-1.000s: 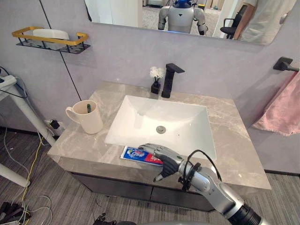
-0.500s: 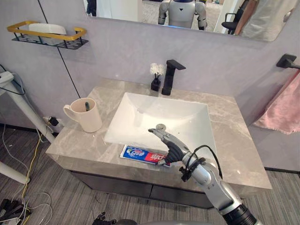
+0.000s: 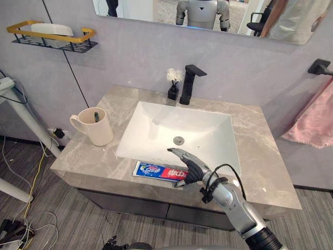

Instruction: Organize washtable

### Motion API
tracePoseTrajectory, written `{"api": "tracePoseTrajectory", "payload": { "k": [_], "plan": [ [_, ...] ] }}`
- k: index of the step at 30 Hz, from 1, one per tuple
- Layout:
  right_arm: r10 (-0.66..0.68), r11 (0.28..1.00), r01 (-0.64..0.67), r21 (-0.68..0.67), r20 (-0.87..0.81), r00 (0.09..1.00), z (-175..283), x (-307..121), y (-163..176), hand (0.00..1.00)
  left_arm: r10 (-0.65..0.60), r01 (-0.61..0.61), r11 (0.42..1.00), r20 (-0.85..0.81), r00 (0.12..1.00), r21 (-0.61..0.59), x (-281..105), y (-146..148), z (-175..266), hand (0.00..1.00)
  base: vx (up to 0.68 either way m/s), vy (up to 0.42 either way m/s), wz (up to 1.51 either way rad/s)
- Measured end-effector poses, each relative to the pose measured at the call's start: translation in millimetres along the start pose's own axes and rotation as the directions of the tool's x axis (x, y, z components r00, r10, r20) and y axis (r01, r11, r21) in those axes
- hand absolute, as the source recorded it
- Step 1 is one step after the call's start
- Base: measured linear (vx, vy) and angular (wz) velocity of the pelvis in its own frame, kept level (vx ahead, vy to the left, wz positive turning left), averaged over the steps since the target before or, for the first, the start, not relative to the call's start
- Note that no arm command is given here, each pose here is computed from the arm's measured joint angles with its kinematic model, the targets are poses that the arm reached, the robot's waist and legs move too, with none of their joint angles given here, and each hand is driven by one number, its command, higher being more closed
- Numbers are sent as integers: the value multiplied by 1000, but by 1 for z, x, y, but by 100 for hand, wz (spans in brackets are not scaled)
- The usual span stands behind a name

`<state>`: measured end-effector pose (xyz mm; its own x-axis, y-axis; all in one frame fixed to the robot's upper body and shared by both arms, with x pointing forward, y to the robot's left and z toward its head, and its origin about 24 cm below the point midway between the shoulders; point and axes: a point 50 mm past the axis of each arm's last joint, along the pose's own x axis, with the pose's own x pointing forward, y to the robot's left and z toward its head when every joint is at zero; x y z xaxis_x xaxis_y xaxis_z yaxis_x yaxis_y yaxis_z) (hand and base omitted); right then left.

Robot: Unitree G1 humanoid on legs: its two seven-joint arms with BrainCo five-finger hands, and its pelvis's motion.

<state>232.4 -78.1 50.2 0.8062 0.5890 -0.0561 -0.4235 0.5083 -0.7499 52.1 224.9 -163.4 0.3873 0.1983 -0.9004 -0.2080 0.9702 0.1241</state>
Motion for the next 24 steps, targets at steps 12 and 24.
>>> {"api": "tracePoseTrajectory", "payload": {
  "k": [12, 24],
  "plan": [
    [34, 999, -35, -41, -20, 999, -5, 10, 2, 100, 0, 0, 1000, 5, 1000, 1, 0, 1, 1, 0, 0, 0, 0],
    [60, 995, -57, -85, 34, 998, 3, 18, -8, 100, 5, -5, 1000, 22, 1000, -1, 1, 4, 6, 0, -8, -2, 0]
  ]
}}
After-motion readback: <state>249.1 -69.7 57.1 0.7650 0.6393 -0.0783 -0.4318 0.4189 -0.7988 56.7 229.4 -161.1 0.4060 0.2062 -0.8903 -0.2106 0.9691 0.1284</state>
